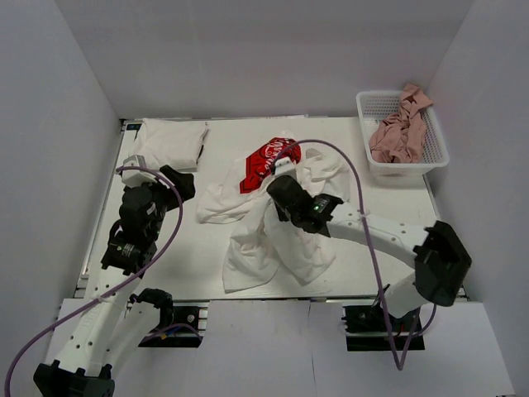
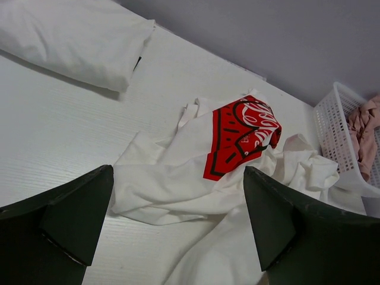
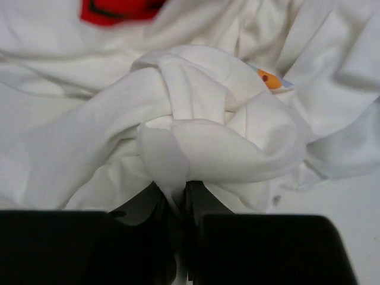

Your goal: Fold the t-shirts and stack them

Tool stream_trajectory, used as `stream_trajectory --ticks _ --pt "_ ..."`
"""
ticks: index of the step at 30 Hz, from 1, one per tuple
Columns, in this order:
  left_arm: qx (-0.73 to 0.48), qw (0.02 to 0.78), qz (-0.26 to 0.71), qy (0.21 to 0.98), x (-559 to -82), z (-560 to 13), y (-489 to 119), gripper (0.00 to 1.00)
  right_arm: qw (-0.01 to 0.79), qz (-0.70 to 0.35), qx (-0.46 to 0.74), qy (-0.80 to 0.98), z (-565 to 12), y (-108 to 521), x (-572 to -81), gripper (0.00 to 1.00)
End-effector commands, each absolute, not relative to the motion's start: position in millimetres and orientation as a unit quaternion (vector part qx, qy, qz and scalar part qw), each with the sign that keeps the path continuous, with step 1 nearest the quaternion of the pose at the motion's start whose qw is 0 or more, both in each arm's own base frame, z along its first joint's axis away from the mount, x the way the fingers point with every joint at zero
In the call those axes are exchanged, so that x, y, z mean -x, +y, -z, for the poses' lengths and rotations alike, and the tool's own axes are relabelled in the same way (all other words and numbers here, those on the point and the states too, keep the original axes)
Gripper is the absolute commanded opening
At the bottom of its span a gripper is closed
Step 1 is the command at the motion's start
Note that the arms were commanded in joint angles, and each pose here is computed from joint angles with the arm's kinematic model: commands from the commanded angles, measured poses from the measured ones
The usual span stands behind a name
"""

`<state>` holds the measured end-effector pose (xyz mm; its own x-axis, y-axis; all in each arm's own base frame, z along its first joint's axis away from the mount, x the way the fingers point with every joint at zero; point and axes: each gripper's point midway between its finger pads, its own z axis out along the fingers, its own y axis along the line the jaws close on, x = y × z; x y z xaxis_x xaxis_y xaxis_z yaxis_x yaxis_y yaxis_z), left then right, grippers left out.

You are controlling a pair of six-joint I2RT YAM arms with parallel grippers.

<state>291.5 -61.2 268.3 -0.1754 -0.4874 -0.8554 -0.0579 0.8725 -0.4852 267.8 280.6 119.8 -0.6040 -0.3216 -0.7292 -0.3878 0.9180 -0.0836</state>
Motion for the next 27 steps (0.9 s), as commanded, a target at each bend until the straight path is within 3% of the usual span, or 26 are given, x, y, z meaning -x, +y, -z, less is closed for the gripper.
stream_trajectory --ticks 1,11,19,22,27 --pt "0.196 0.608 0.163 0.752 -292.1 -257.0 -56.2 1.00 0.541 -0.090 0.159 0.821 -239.2 289.9 -305.6 0.00" --pt "0.211 0.578 0.138 0.776 -299.0 -234.4 -53.2 1.00 0.714 -0.024 -0.010 0.699 -429.5 168.4 -405.0 0.00" --pt "0.212 0.572 0.123 0.782 -308.5 -225.6 -52.1 1.00 0.764 0.089 -0.080 0.635 -529.5 53.2 -475.1 0.00" --pt "0.199 0.575 0.126 0.784 -311.3 -224.1 -55.4 1.00 0.761 0.135 -0.086 0.628 -532.6 14.1 -518.8 0.00" --pt "0.164 0.581 0.145 0.784 -313.8 -222.8 -66.5 1.00 0.767 0.181 -0.104 0.607 -534.4 -43.8 -549.1 0.00"
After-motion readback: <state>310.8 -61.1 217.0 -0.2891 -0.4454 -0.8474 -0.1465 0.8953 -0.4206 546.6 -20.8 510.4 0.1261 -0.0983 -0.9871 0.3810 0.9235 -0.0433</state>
